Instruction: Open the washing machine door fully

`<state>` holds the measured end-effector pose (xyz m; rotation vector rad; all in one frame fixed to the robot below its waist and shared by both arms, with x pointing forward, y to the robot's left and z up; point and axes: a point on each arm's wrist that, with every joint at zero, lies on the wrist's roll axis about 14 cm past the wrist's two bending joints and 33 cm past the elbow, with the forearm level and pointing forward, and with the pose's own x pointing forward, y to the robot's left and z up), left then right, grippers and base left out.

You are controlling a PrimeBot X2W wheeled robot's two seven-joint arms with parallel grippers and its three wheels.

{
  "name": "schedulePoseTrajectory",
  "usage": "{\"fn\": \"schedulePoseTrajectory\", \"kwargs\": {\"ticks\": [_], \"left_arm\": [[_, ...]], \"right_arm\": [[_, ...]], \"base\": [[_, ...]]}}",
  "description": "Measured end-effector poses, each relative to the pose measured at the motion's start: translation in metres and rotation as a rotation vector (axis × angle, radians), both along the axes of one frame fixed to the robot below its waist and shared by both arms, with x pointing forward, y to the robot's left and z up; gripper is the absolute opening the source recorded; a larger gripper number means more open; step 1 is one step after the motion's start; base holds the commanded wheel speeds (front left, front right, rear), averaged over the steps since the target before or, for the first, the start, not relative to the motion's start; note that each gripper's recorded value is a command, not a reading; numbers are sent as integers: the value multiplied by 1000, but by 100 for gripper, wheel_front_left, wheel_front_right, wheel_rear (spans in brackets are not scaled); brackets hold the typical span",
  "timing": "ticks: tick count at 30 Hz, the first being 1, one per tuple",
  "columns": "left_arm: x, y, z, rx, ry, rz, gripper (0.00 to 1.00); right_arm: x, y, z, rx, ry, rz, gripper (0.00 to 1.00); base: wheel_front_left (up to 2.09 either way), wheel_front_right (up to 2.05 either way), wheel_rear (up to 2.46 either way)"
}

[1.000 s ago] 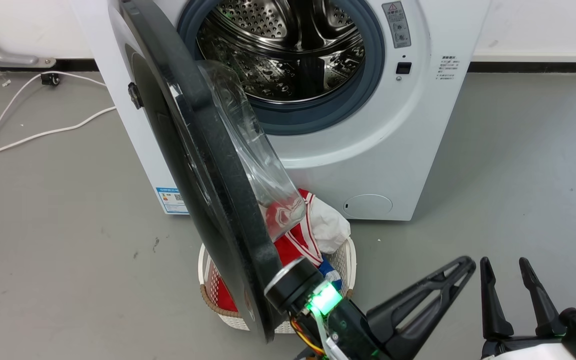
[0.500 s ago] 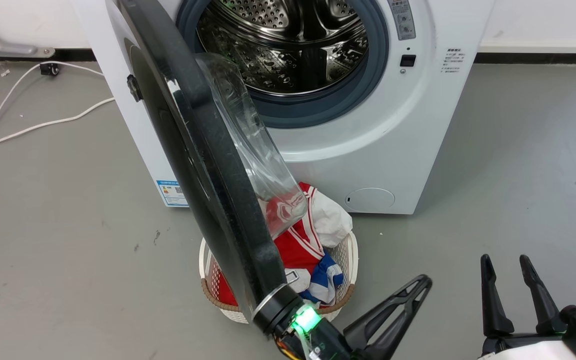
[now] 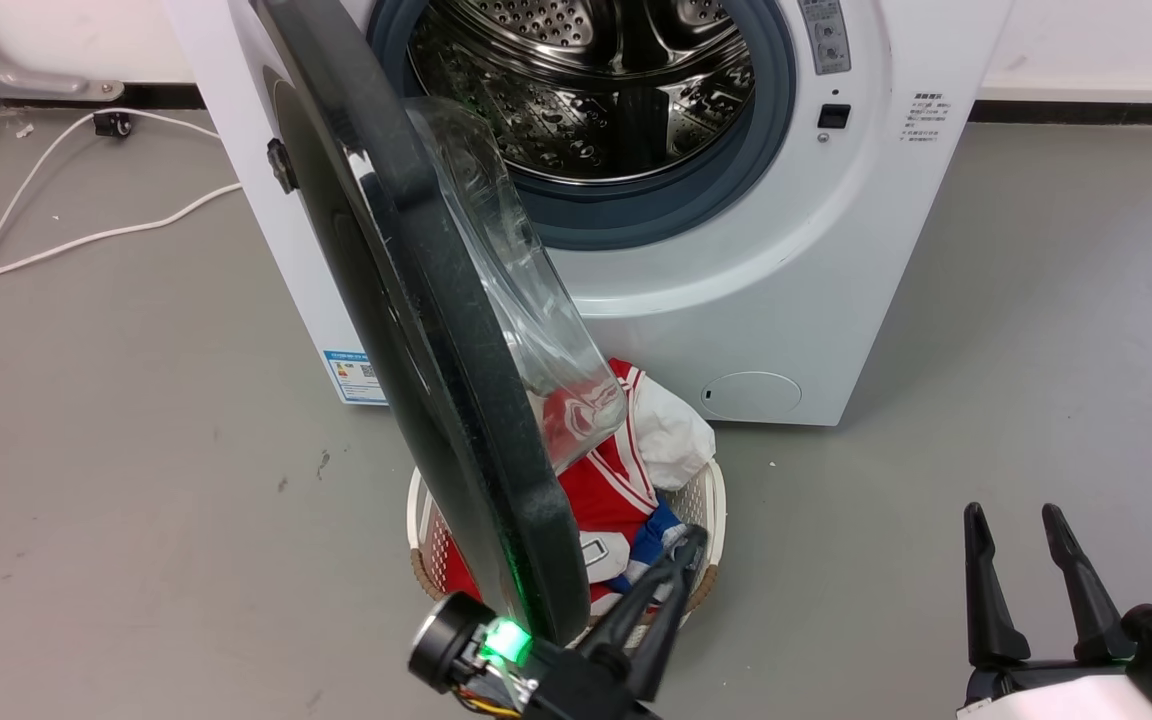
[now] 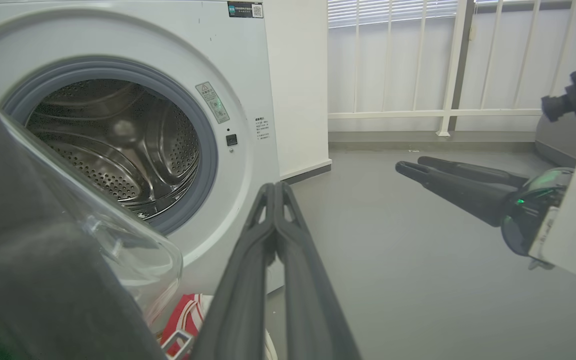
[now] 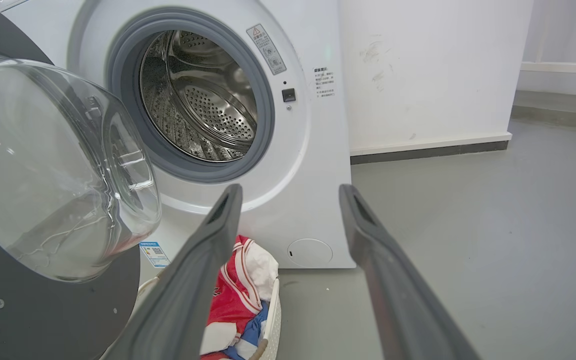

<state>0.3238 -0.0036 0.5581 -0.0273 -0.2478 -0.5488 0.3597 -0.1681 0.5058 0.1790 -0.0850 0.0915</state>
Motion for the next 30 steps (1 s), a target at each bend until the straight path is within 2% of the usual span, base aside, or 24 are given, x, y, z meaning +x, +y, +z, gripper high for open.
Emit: {"fn": "schedulePoseTrajectory", "kwargs": {"ticks": [11,19,30], "left_arm": [[16,38,-18,12,59,133,0],[13,54,-25,1,86,193,0],[4,105,-35,10,110,358,0]], "right_arm": [[0,3,-2,2,5,11,100],[2,9,0,3,0,29,100],[9,30,-1,11,3,93,100]], "base": [[0,0,0],[0,0,0],[0,0,0]]}}
